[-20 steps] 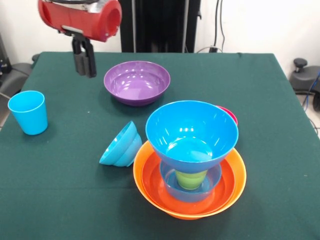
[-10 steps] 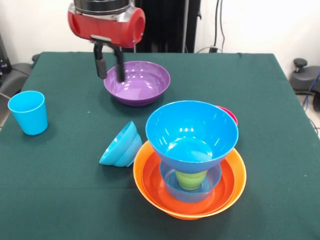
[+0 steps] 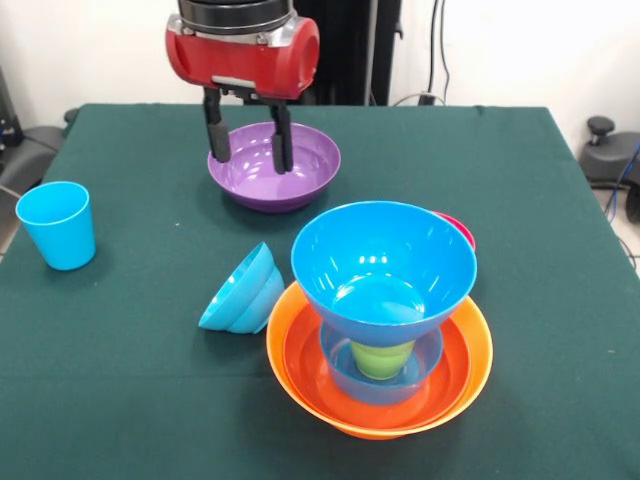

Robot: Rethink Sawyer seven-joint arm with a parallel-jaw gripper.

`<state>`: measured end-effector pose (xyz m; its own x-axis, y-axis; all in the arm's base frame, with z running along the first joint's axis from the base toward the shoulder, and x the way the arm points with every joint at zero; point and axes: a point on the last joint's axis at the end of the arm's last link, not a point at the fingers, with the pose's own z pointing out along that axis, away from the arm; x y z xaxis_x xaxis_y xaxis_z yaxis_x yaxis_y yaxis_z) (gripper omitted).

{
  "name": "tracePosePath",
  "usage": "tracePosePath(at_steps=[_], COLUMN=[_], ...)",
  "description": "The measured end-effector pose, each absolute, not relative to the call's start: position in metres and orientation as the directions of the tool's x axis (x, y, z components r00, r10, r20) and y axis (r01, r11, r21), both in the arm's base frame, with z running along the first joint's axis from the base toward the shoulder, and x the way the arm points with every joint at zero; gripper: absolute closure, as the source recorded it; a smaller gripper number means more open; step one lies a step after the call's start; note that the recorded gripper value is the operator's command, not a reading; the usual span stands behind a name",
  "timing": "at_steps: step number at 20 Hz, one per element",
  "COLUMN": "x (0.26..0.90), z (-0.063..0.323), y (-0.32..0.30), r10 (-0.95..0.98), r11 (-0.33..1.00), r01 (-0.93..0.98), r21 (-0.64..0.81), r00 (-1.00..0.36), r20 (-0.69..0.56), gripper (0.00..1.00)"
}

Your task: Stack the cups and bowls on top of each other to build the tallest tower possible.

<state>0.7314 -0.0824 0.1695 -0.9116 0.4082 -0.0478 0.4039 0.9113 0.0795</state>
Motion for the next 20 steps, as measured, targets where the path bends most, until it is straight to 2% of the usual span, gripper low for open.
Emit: tracePosePath(at_steps=[9, 20], x=[0.738, 0.731], z=[0.167, 0.143], y=[-0.080, -0.111], r10=[0.352, 0.196], r11=[0.931, 0.974], r01=[0.343, 0.186], r21=[0.127, 0.130], r00=[-0.935, -0.978], r20=[-0.052, -0.066], gripper=[0.00, 0.00])
